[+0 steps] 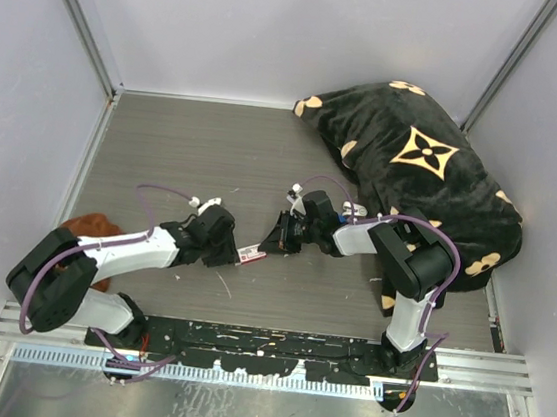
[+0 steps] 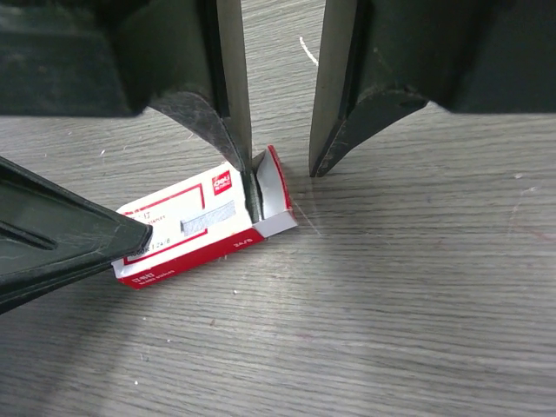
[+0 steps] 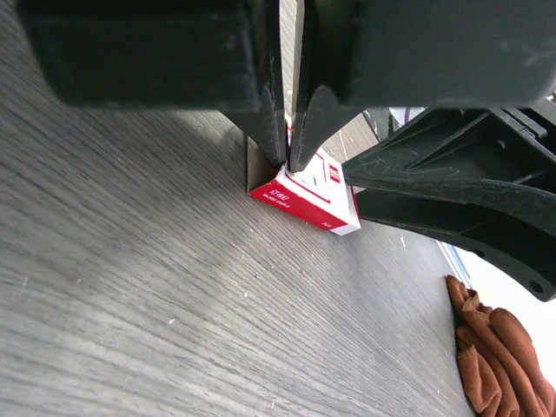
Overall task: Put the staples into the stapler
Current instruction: Open the staple box at the center of the board, then move the stapler to the center of the board.
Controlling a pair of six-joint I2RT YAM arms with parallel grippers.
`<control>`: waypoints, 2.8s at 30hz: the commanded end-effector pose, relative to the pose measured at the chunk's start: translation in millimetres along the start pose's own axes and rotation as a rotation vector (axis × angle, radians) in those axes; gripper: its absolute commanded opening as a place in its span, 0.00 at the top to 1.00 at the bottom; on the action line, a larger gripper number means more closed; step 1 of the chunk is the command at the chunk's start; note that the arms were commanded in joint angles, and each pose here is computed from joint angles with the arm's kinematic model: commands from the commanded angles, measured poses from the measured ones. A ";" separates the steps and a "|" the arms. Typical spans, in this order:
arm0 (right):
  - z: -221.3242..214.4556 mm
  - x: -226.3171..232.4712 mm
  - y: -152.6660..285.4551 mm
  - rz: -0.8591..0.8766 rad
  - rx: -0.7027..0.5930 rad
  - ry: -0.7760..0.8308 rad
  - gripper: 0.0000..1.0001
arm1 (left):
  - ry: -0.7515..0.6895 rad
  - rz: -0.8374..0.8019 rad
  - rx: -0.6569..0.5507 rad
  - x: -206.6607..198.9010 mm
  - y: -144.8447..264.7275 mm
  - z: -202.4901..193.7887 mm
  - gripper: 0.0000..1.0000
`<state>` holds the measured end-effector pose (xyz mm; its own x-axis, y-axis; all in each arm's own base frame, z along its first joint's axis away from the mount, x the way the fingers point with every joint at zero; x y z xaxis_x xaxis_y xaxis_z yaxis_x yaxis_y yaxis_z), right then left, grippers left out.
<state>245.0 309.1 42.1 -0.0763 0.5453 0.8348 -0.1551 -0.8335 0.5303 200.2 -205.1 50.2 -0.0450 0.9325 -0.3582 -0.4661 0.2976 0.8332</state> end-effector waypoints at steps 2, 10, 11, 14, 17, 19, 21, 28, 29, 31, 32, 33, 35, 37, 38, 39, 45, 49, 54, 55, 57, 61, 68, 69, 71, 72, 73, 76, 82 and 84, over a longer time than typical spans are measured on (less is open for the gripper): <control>8.3 12.2 7.3 0.014 -0.041 0.054 0.91 | 0.040 0.026 -0.100 6.8 8.6 14.6 0.63; 9.0 12.4 7.7 0.009 -0.040 0.057 0.91 | 0.029 0.036 -0.085 8.1 2.6 13.9 0.63; 9.0 12.9 7.7 0.009 -0.039 0.058 0.91 | 0.028 0.030 -0.080 6.5 0.9 13.4 0.63; 9.0 13.2 8.3 0.008 -0.040 0.059 0.91 | 0.018 0.029 -0.062 4.2 -3.8 12.6 0.63; 9.8 13.2 9.6 0.002 -0.047 0.062 0.91 | -0.001 0.054 -0.037 6.0 -7.3 10.9 0.66; 10.9 13.4 10.7 -0.006 -0.057 0.068 0.91 | -0.005 0.060 -0.031 7.0 -9.3 9.6 0.69; 12.3 13.5 12.2 -0.017 -0.066 0.072 0.91 | -0.002 0.051 -0.034 6.3 -10.9 9.6 0.74; 16.0 13.6 15.2 -0.040 -0.096 0.077 0.89 | -0.016 0.045 -0.040 3.1 -12.2 19.9 0.96; 16.9 13.1 15.7 -0.044 -0.101 0.075 0.89 | -0.020 0.051 -0.041 4.5 -11.3 22.6 0.99; 18.6 10.9 17.4 -0.052 -0.112 0.068 0.89 | -0.024 0.061 -0.049 7.9 -9.8 29.8 1.00; 19.5 10.4 18.4 -0.054 -0.117 0.064 0.89 | -0.028 0.064 -0.053 10.0 -8.8 33.4 1.00; 20.5 9.8 19.3 -0.056 -0.124 0.061 0.89 | -0.035 0.067 -0.057 11.7 -7.7 37.4 1.00; 22.6 9.2 21.5 -0.057 -0.135 0.058 0.89 | -0.053 0.076 -0.050 16.1 -5.5 44.7 1.00; 24.1 10.3 22.5 -0.054 -0.139 0.062 0.88 | -0.086 0.098 -0.036 21.3 -3.4 51.9 1.00; 24.4 10.9 22.5 -0.052 -0.140 0.063 0.87 | -0.105 0.115 -0.021 25.0 -3.6 54.2 1.00; 24.5 11.2 22.4 -0.052 -0.140 0.065 0.87 | -0.127 0.136 -0.007 29.5 -3.4 56.8 1.00; 25.8 11.2 21.6 -0.052 -0.140 0.066 0.84 | -0.222 0.223 0.053 50.2 -4.5 81.1 1.00; 26.1 15.1 25.3 -0.048 -0.144 0.095 0.78 | -0.281 0.263 0.075 55.9 -9.7 102.2 1.00; 31.5 26.1 43.0 -0.089 -0.179 0.190 0.63 | -0.334 0.338 0.107 62.3 -23.1 124.3 0.98; 32.5 28.6 47.7 -0.103 -0.186 0.210 0.60 | -0.342 0.346 0.110 62.6 -27.3 127.9 0.96; 35.5 35.9 58.7 -0.127 -0.205 0.253 0.47 | -0.342 0.342 0.093 60.9 -32.2 138.1 0.88; 43.2 41.1 84.4 -0.239 -0.254 0.332 0.33 | -0.322 0.344 0.044 58.5 -30.9 162.0 0.48; 69.6 26.5 144.4 -0.562 -0.393 0.426 0.28 | -0.347 0.367 -0.113 47.7 19.0 196.5 0.13; 74.3 21.7 151.9 -0.603 -0.406 0.423 0.27 | -0.344 0.350 -0.137 43.6 28.6 199.0 0.11; 84.6 12.6 162.8 -0.644 -0.423 0.409 0.27 | -0.331 0.297 -0.189 33.5 49.3 202.5 0.07; 90.3 8.9 166.4 -0.648 -0.428 0.395 0.26 | -0.323 0.265 -0.218 27.8 60.5 203.9 0.05; 96.5 5.7 169.4 -0.649 -0.432 0.386 0.26 | -0.318 0.237 -0.233 24.8 68.5 202.2 0.03; 114.8 -5.5 167.7 -0.642 -0.425 0.355 0.24 | -0.305 0.161 -0.276 15.5 94.8 196.1 0.01; 146.6 -16.3 146.2 -0.661 -0.374 0.375 0.31 | -0.244 0.044 -0.305 10.6 135.8 169.3 0.00; 153.3 -18.6 137.7 -0.655 -0.351 0.396 0.32 | -0.219 0.020 -0.304 11.9 143.1 159.1 0.00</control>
<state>354.4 157.5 109.6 -0.1091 0.9657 0.2358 -0.5574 -0.2558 0.7898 299.3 -117.5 234.1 0.1165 0.9846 -0.1303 -0.7413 0.1735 0.6484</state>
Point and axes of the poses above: each gripper's point midway between its finger pads, its own y axis back along the fingers, its own x axis along the line the jaws close on, z = x × y, the point moved 3 cm from there along y, back along the fingers, and after that the axes turned 6 degrees about -y, right-handed, at the moved point
